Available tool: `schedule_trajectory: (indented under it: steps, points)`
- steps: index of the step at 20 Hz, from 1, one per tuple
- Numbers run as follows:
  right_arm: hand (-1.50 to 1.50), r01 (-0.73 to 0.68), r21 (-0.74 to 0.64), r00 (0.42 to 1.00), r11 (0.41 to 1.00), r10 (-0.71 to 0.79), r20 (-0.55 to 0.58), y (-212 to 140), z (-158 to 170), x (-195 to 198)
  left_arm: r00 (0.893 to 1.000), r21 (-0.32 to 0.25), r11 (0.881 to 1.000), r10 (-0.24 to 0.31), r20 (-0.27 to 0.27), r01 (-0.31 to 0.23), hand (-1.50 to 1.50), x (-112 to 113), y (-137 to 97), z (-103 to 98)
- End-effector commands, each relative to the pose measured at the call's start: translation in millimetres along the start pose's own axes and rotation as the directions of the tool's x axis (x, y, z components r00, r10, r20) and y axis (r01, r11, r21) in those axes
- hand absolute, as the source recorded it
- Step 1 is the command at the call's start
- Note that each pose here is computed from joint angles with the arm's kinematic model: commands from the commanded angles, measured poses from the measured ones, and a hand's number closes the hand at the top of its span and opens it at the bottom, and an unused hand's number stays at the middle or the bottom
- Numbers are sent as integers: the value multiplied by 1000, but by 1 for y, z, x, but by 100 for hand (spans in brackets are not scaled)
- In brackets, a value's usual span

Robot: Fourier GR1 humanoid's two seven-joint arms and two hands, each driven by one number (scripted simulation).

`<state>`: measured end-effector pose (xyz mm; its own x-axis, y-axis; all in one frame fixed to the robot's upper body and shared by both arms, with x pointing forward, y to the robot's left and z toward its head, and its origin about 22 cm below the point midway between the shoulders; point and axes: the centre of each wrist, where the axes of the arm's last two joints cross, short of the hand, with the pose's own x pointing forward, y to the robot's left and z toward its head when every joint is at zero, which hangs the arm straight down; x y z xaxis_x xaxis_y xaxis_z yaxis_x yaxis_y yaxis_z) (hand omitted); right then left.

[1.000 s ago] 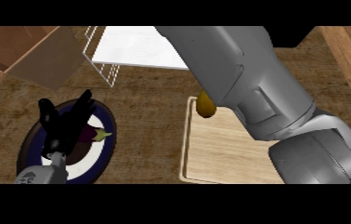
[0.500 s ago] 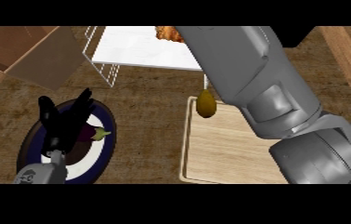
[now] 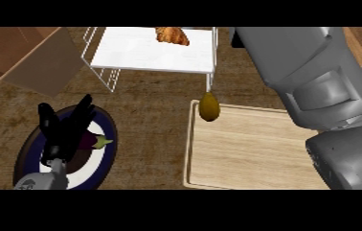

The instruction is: Pick the croissant from the tray and place it in the tiered shelf

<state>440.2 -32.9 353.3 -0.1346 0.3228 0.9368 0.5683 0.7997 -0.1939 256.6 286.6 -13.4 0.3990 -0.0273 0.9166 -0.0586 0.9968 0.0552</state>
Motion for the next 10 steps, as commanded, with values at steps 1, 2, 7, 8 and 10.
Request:
schedule_trajectory:
  steps: [1,2,7,8,10]
  points:
    - [-150,47,-149,998,988,-53,-38,-15,-16,-11,999,44,999,19,-48,-17,0,-9,18,2]
    - [-150,64,-150,995,987,-76,-72,-24,-23,-7,997,37,999,37,-72,-34,0,-16,7,4]
    - [-150,122,-205,985,971,-143,-92,-70,-51,-22,998,49,999,15,-67,-12,0,-20,7,19]
    - [-150,128,-179,985,975,-146,-90,-74,-50,-20,997,48,999,13,-71,-10,0,-28,26,12]
    - [-150,113,-151,987,982,-128,-95,-94,-56,-42,997,40,998,44,-67,-42,0,-27,12,16]
